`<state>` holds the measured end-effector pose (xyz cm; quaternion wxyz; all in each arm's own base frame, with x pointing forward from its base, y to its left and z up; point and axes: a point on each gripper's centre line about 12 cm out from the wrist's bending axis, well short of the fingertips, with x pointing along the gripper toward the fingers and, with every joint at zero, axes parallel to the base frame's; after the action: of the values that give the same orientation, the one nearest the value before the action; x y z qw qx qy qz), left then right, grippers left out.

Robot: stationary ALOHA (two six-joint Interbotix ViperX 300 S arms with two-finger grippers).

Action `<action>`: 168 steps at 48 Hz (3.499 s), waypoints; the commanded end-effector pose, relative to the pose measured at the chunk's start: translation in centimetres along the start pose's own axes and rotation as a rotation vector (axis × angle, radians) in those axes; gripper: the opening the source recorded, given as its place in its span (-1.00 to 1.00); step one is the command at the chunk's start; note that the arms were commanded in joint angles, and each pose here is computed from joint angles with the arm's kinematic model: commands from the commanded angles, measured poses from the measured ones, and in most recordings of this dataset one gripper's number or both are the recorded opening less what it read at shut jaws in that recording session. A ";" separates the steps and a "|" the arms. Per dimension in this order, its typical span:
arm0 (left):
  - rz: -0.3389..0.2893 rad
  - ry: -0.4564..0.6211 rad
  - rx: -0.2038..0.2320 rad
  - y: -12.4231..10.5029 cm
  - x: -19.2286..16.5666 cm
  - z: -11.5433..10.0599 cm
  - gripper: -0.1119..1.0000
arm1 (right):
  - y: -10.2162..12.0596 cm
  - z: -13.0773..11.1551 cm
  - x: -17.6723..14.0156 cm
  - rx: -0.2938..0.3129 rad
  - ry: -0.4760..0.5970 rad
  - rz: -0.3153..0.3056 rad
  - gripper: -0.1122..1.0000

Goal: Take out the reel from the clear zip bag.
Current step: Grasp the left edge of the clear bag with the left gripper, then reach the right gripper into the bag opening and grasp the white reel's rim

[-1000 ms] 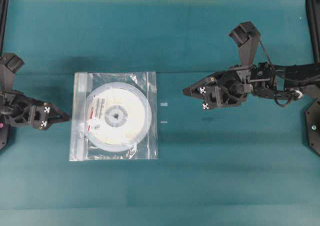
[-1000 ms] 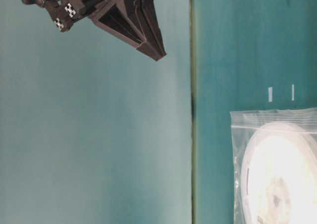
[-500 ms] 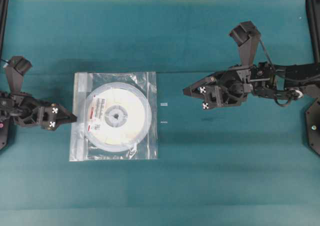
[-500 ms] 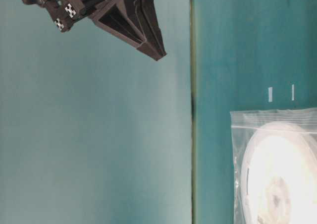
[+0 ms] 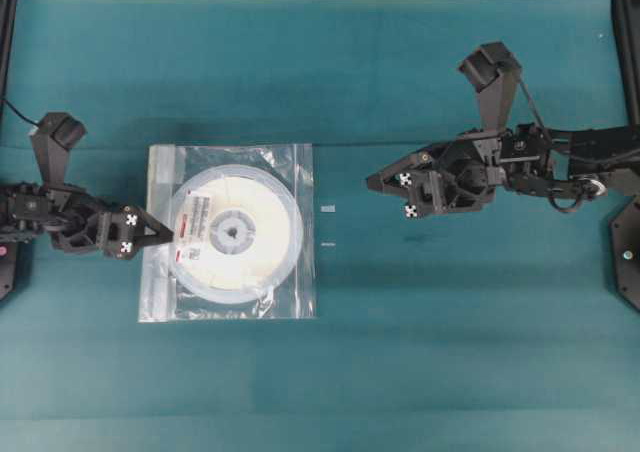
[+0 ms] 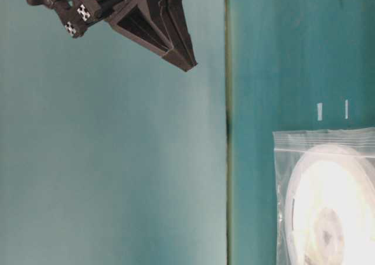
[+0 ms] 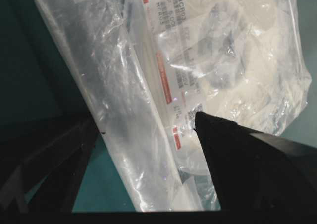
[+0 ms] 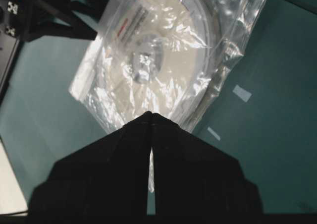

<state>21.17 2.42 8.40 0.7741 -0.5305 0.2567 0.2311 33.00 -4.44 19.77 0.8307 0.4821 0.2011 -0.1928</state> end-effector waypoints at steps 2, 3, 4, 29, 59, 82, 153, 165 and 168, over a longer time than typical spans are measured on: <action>-0.012 -0.004 0.000 -0.5 0.5 0.2 0.89 | 0.8 0.2 -0.2 0.006 -0.007 0.023 -0.79; -0.012 -0.004 0.001 -0.5 0.5 0.2 0.90 | 0.8 0.2 -0.2 0.006 -0.007 0.023 -0.79; -0.012 -0.004 0.001 -0.5 0.5 0.2 0.89 | 0.8 0.2 -0.2 0.006 -0.007 0.023 -0.79; 0.032 0.014 0.037 -0.9 1.1 0.4 -0.44 | 0.6 0.1 -0.2 0.006 -0.003 0.018 -0.79; 0.034 -0.007 0.025 -0.6 0.7 1.0 -0.78 | -1.8 -2.8 1.5 0.102 0.083 -0.080 -0.72; 0.048 -0.001 0.025 -0.6 0.8 0.9 -0.78 | -2.2 -5.1 8.9 0.132 0.159 -0.175 0.68; 0.053 0.003 0.030 -0.5 0.8 0.9 -0.78 | -0.9 -3.0 14.3 0.160 0.125 -0.165 0.56; 0.058 0.006 0.029 -0.4 0.9 0.8 -0.78 | -1.0 -2.7 14.3 0.159 0.117 -0.162 0.11; 0.062 0.008 0.029 -0.3 0.9 0.8 -0.78 | -1.0 -2.7 14.3 0.160 0.115 -0.161 -0.01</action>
<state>21.87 3.04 8.12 0.7708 -0.5124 0.2832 0.2512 43.57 -4.27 9.48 0.7545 0.5339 0.2857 -0.2531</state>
